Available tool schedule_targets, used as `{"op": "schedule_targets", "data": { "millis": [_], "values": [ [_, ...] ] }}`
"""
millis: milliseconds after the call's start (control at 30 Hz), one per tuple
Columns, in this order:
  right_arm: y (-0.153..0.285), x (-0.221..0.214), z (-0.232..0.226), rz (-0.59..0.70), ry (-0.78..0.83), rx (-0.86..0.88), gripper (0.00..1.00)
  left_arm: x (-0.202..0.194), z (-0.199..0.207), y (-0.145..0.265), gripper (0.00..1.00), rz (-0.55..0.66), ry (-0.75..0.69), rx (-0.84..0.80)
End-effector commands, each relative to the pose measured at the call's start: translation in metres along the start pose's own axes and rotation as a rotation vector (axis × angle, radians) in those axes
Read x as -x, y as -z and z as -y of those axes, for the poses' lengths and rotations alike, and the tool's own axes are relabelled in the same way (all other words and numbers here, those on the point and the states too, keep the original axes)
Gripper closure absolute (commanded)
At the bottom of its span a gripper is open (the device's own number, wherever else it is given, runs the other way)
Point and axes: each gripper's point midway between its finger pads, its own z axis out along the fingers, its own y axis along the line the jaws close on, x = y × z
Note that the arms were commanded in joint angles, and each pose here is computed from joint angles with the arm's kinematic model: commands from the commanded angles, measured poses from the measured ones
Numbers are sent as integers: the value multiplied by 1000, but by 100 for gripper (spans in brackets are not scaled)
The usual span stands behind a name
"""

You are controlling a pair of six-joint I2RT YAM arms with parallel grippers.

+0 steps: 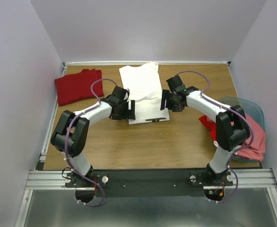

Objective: Fold and stack the t-shirts
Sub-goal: Fold the tshirt

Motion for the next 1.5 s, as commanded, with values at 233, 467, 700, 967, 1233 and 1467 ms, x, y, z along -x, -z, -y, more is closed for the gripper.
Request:
{"op": "schedule_targets", "data": {
  "millis": [233,467,700,967,1233,1467],
  "values": [
    [-8,-38,8,-47,-38,40,33,-10,4,-4,16,-12,28,-11],
    [-20,-52,9,-84,-43,51,37,-18,2,-7,24,-29,45,4],
    [-29,-59,16,-95,-42,31,41,-29,3,-15,32,-58,49,12],
    [-40,-59,23,-88,-35,27,46,-41,-1,-26,47,-80,60,20],
    [-32,-59,13,-85,-9,100,68,-63,0,-34,87,-120,84,-15],
    [-1,-63,-6,-115,-2,218,99,-44,17,-7,100,-63,69,-73]
  ]
}}
